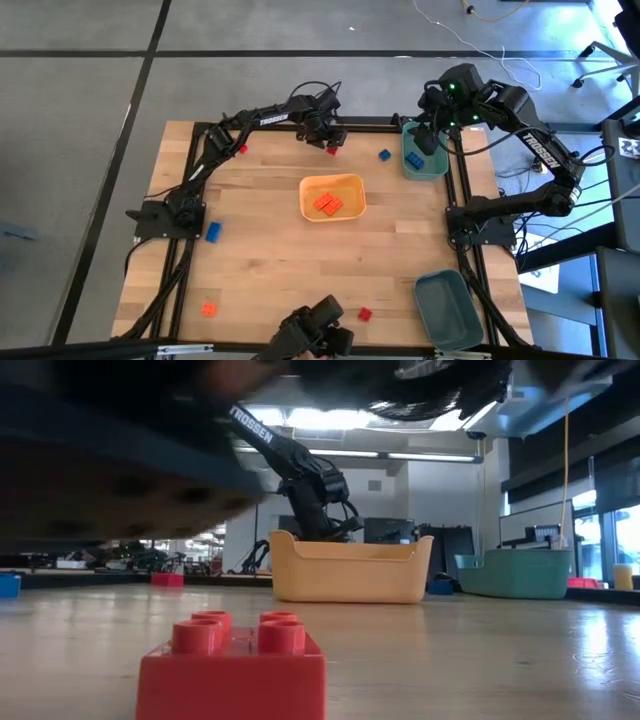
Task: Sort & place blocks by color
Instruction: Put the red game piece into the gray bin
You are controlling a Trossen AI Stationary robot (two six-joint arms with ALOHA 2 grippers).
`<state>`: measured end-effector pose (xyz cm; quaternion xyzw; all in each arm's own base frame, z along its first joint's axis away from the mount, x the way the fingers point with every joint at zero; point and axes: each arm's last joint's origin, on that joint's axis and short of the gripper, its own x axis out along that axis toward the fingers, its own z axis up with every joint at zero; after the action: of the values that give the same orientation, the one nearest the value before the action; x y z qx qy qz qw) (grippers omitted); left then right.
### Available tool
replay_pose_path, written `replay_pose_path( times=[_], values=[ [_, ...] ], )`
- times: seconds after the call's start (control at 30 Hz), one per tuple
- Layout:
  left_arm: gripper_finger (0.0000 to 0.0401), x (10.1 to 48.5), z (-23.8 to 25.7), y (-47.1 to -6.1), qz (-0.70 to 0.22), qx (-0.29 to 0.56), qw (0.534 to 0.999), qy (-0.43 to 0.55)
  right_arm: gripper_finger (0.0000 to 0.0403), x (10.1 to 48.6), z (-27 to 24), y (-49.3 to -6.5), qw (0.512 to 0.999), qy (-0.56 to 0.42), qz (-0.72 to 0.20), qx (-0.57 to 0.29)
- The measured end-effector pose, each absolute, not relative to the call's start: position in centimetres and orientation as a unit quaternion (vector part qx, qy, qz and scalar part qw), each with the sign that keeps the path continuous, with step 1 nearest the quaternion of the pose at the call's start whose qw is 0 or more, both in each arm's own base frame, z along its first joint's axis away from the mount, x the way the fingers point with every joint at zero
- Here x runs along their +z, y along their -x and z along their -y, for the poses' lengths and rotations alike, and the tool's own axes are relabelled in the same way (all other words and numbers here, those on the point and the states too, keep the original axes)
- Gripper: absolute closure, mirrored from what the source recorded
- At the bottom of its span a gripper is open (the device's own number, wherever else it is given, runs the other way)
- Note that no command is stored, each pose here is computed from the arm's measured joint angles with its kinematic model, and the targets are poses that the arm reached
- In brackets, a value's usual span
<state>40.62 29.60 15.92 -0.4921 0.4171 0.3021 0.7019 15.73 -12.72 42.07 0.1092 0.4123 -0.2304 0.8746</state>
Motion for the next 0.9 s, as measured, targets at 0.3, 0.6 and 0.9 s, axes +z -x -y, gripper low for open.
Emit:
replay_pose_path(
  times=[0.3,0.6,0.9],
  values=[
    [0.0205,15.7,-30.4,-39.3,-0.423,0.331,0.661,0.524,0.0203,42.1,12.7,-15.7,0.875,-0.109,-0.412,-0.230],
    [0.0205,15.5,-30.7,-37.9,-0.452,0.352,0.623,0.532,0.0203,42.0,12.7,-15.7,0.874,-0.101,-0.419,-0.224],
    [0.0205,15.5,-30.8,-36.3,-0.503,0.332,0.605,0.521,0.0203,42.0,12.7,-15.7,0.874,-0.100,-0.420,-0.224]
  ],
)
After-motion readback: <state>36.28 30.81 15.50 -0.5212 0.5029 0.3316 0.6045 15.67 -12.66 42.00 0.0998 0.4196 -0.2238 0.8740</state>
